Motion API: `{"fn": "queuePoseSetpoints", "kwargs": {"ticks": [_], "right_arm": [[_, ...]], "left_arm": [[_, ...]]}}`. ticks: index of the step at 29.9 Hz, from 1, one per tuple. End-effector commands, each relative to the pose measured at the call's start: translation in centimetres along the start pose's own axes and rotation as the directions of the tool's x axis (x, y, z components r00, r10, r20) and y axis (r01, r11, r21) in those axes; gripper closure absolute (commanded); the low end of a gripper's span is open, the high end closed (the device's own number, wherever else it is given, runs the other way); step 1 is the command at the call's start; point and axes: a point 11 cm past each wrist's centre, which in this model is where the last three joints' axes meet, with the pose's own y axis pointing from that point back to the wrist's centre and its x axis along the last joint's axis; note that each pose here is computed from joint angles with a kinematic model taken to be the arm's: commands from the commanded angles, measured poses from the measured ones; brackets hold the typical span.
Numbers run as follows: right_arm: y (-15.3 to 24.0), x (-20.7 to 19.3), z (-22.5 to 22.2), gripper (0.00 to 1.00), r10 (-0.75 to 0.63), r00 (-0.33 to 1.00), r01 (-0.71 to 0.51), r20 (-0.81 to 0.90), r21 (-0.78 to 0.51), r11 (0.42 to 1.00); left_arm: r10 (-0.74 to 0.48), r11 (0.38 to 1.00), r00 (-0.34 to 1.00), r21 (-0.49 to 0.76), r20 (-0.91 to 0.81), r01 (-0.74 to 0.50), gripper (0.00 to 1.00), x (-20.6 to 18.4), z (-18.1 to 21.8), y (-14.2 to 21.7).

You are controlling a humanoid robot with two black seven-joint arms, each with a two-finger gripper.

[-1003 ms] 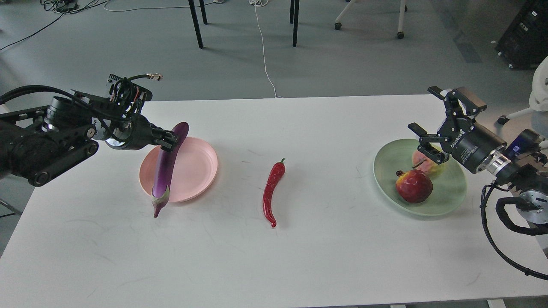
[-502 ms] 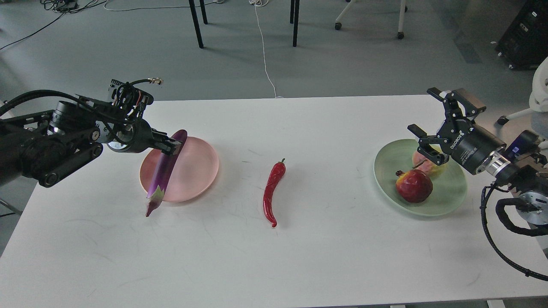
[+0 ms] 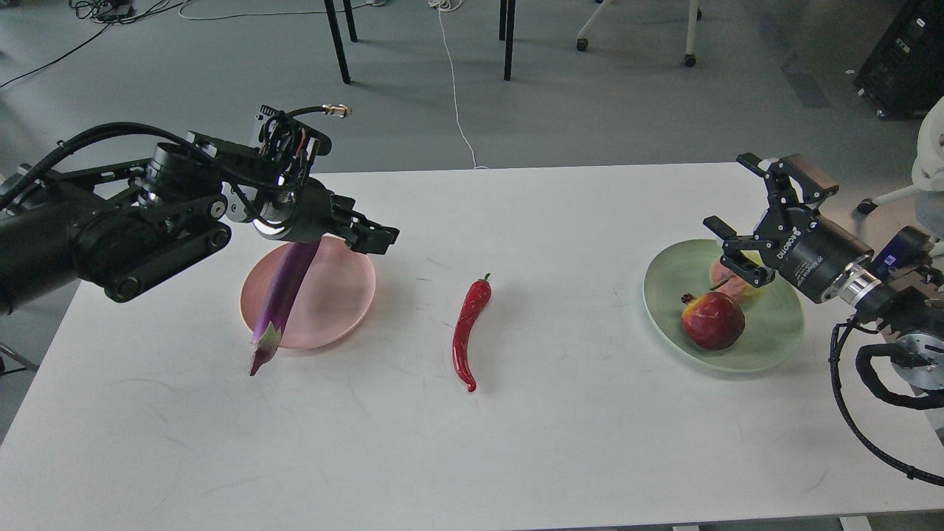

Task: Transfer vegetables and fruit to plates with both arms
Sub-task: 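Move the left gripper to the red chili pepper and grasp it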

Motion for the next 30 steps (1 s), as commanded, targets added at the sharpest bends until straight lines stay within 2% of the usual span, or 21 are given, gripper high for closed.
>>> {"fn": "queuePoseSetpoints", "kwargs": {"ticks": [1,4,12,19,30], "right_arm": [[0.2,0.0,0.3,0.02,0.0,1.0,-0.001,-0.003,-0.007,1.0],[0.3,0.0,0.5,0.02,0.002,1.0,-0.002,0.001,-0.012,1.0],[0.3,0.0,0.6,0.02,0.002,1.0,-0.002,0.001,-0.013,1.0],[0.7,0.3,0.4,0.02,0.008,1.0,-0.008,-0.004,-0.014,1.0],[0.8,0.3,0.4,0.02,0.009,1.0,-0.01,-0.004,-0.016,1.0]], "left_arm": [[0.039,0.997,0.991,-0.059,-0.131,-0.047,0.1,1.2,3.7,-1.6],[0.022,0.996,0.978,-0.085,-0.209,-0.041,0.1,0.3,5.9,-3.2],[-0.041,0.991,0.974,-0.133,-0.221,0.011,0.07,-3.3,9.9,-6.6],[-0.057,0.997,0.995,-0.06,-0.079,0.053,0.07,-6.5,8.7,-7.5],[-0.055,0.997,0.994,-0.05,-0.09,0.051,0.07,-7.8,8.6,-8.1]]}}
